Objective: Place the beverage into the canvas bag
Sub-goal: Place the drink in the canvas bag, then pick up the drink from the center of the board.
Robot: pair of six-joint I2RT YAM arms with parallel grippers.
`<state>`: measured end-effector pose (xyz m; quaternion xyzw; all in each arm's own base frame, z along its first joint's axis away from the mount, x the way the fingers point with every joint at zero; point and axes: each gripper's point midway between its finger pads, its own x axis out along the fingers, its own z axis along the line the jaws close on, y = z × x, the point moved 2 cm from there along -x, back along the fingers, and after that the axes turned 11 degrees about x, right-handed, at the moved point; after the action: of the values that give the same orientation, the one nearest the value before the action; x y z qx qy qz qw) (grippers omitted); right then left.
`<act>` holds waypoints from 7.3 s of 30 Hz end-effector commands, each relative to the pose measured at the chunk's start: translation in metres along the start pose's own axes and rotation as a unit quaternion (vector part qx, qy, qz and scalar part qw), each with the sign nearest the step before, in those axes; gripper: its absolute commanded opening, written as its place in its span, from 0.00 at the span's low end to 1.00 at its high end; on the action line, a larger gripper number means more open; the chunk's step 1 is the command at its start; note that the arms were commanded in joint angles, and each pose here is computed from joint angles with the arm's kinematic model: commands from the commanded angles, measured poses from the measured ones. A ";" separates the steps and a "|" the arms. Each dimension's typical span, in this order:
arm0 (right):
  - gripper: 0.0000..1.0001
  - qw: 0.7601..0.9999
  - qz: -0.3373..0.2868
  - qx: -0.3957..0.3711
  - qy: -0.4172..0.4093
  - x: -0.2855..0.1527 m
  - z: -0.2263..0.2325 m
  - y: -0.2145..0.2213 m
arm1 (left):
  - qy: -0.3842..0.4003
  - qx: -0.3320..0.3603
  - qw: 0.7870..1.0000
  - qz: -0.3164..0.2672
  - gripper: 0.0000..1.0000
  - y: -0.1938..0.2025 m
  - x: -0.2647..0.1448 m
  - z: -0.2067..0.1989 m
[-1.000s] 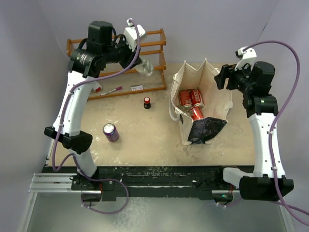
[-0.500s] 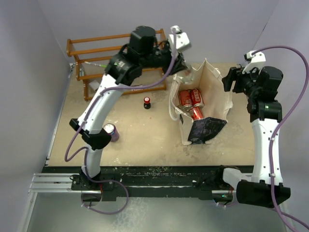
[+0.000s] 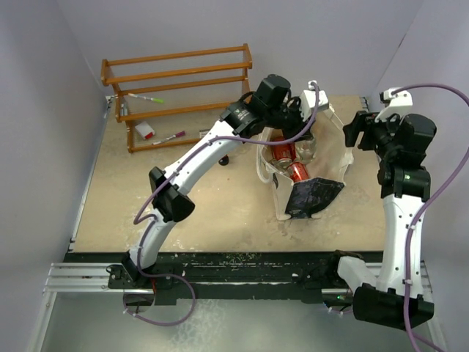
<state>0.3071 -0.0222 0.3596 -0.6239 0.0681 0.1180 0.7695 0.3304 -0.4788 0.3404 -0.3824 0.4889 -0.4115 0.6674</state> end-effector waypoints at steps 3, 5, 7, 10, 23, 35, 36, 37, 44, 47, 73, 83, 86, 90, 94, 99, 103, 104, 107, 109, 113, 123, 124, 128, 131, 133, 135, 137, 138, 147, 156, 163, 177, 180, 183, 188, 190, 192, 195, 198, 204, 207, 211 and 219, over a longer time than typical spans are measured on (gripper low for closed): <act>0.72 0.999 -0.030 0.014 0.002 -0.014 -0.003 -0.007 | -0.098 0.092 0.983 -0.123 0.00 -0.061 0.003 0.049; 0.72 0.999 -0.035 0.014 0.008 -0.018 -0.005 -0.008 | -0.112 0.100 0.981 -0.120 0.00 -0.055 0.010 0.056; 0.72 0.999 -0.036 0.016 0.014 -0.020 -0.008 -0.006 | -0.122 0.102 0.981 -0.115 0.00 -0.049 0.016 0.061; 0.72 0.999 -0.037 0.023 0.018 -0.022 -0.011 -0.004 | -0.128 0.102 0.981 -0.107 0.00 -0.038 0.026 0.065; 0.72 0.998 -0.036 0.032 0.026 -0.025 -0.017 0.001 | -0.133 0.098 0.985 -0.057 0.00 0.016 0.059 0.070; 0.72 0.998 -0.035 0.039 0.028 -0.025 -0.019 0.006 | -0.020 0.045 0.997 -0.059 0.00 0.031 0.059 0.025; 0.72 0.998 -0.035 0.040 0.027 -0.025 -0.019 0.007 | -0.007 0.040 0.997 -0.068 0.00 0.025 0.056 0.020; 0.72 0.998 -0.035 0.041 0.028 -0.026 -0.019 0.007 | 0.013 0.032 0.996 -0.083 0.00 0.016 0.052 0.013; 0.72 0.998 -0.034 0.044 0.031 -0.028 -0.020 0.010 | 0.059 -0.008 0.991 -0.123 0.00 -0.017 0.032 -0.006; 0.72 0.998 -0.034 0.044 0.033 -0.029 -0.021 0.012 | 0.057 -0.017 0.992 -0.112 0.00 -0.016 0.027 -0.008; 0.72 0.998 -0.028 0.051 0.032 -0.026 -0.022 0.017 | 0.013 -0.128 0.989 0.077 0.06 0.121 0.043 -0.010; 0.72 0.998 -0.025 0.053 0.031 -0.024 -0.023 0.021 | 0.046 -0.102 0.988 0.103 0.26 0.144 0.041 -0.022; 0.72 0.998 -0.023 0.053 0.031 -0.024 -0.023 0.023 | 0.050 -0.098 0.987 0.114 0.33 0.150 0.041 -0.024; 0.72 0.998 -0.022 0.053 0.033 -0.025 -0.024 0.024 | 0.055 -0.097 0.986 0.126 0.45 0.157 0.040 -0.026; 0.72 0.998 -0.022 0.052 0.031 -0.025 -0.023 0.024 | 0.055 -0.096 0.985 0.130 0.52 0.160 0.040 -0.026; 0.72 0.998 -0.022 0.054 0.029 -0.024 -0.023 0.023 | 0.052 -0.086 0.986 0.130 0.58 0.155 0.037 -0.024; 0.72 0.998 -0.023 0.054 0.028 -0.024 -0.022 0.023 | 0.049 -0.073 0.989 0.121 0.67 0.144 0.032 -0.020; 0.72 0.998 -0.022 0.054 0.028 -0.024 -0.022 0.023 | 0.047 -0.070 0.989 0.118 0.69 0.140 0.030 -0.020; 0.71 0.998 -0.023 0.054 0.028 -0.025 -0.022 0.023 | 0.044 -0.061 0.991 0.109 0.76 0.130 0.026 -0.018; 0.72 0.998 -0.023 0.054 0.027 -0.025 -0.022 0.023 | 0.042 -0.056 0.992 0.103 0.80 0.124 0.023 -0.016; 0.71 0.998 -0.022 0.055 0.027 -0.025 -0.021 0.024 | 0.039 -0.043 0.994 0.092 0.86 0.111 0.017 -0.014; 0.71 0.998 -0.022 0.055 0.024 -0.025 -0.021 0.023 | 0.020 0.001 0.998 0.057 0.99 0.070 -0.008 -0.004; 0.71 0.998 -0.023 0.054 0.024 -0.025 -0.020 0.022 | 0.017 0.005 0.998 0.053 0.99 0.064 -0.012 -0.002; 0.71 0.998 -0.022 0.049 0.020 -0.024 -0.020 0.017 | 0.006 0.021 0.999 0.037 0.99 0.044 -0.031 0.005; 0.71 0.999 -0.021 0.045 0.015 -0.022 -0.018 0.013 | -0.003 0.034 0.999 0.024 0.99 0.029 -0.051 0.010; 0.71 0.999 -0.021 0.045 0.011 -0.020 -0.018 0.011 | -0.008 0.041 0.999 0.019 0.99 0.021 -0.067 0.015; 0.71 0.999 -0.020 0.044 0.008 -0.018 -0.016 0.009 | -0.017 0.041 0.999 0.013 0.99 0.013 -0.086 0.022; 0.71 0.999 -0.019 0.043 0.003 -0.016 -0.014 0.006 | -0.032 0.039 0.999 0.007 0.99 0.007 -0.109 0.034; 0.71 0.999 -0.019 0.042 0.000 -0.015 -0.013 0.004 | -0.041 0.039 0.998 0.007 0.99 0.006 -0.119 0.039; 0.71 0.997 -0.019 -0.010 -0.071 0.004 0.032 -0.026 | -0.131 0.036 0.986 0.097 0.99 0.050 -0.208 0.061; 0.71 0.993 -0.013 -0.021 -0.116 0.025 0.060 -0.031 | -0.175 -0.032 0.959 0.220 0.99 0.158 -0.318 0.042; 0.72 0.991 -0.008 -0.027 -0.130 0.033 0.071 -0.033 | -0.146 -0.075 0.943 0.289 0.99 0.207 -0.351 -0.017; 0.72 0.989 0.005 -0.030 -0.142 0.041 0.081 -0.026 | -0.105 -0.177 0.917 0.343 0.99 0.275 -0.354 -0.071; 0.72 0.989 0.004 -0.029 -0.142 0.040 0.081 -0.025 | -0.093 -0.196 0.911 0.352 0.99 0.288 -0.350 -0.079; 0.72 0.990 0.006 -0.029 -0.140 0.039 0.080 -0.022 | -0.085 -0.206 0.905 0.362 0.99 0.301 -0.348 -0.085; 0.72 0.990 0.009 -0.022 -0.136 0.039 0.078 -0.016 | -0.069 -0.216 0.900 0.373 0.99 0.323 -0.341 -0.089; 0.72 0.991 0.009 -0.021 -0.135 0.038 0.078 -0.015 | -0.061 -0.223 0.898 0.373 0.99 0.330 -0.337 -0.089; 0.72 0.991 0.007 -0.022 -0.133 0.038 0.078 -0.016 | -0.057 -0.232 0.896 0.375 0.99 0.336 -0.333 -0.089; 0.72 0.991 0.006 -0.023 -0.130 0.037 0.076 -0.015 | -0.055 -0.242 0.895 0.370 0.96 0.344 -0.327 -0.087; 0.72 0.992 0.004 -0.024 -0.126 0.036 0.075 -0.015 | -0.049 -0.256 0.895 0.363 0.88 0.348 -0.318 -0.088; 0.72 0.993 0.002 -0.027 -0.118 0.033 0.072 -0.013 | -0.051 -0.241 0.896 0.369 0.65 0.346 -0.307 -0.087; 0.72 0.993 0.004 -0.027 -0.118 0.033 0.072 -0.011 | -0.058 -0.215 0.908 0.354 0.46 0.329 -0.303 -0.077; 0.72 0.993 0.005 -0.027 -0.118 0.035 0.071 -0.010 | -0.050 -0.198 0.927 0.314 0.25 0.296 -0.296 -0.060; 0.72 0.993 0.003 -0.031 -0.114 0.035 0.070 -0.012 | -0.050 -0.085 0.970 0.222 0.09 0.194 -0.279 -0.013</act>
<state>0.3391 0.0503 0.3633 -0.6147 -0.0056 0.2181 0.7580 0.2841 -0.1152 0.1873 -0.3311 0.6099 -0.0769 0.7159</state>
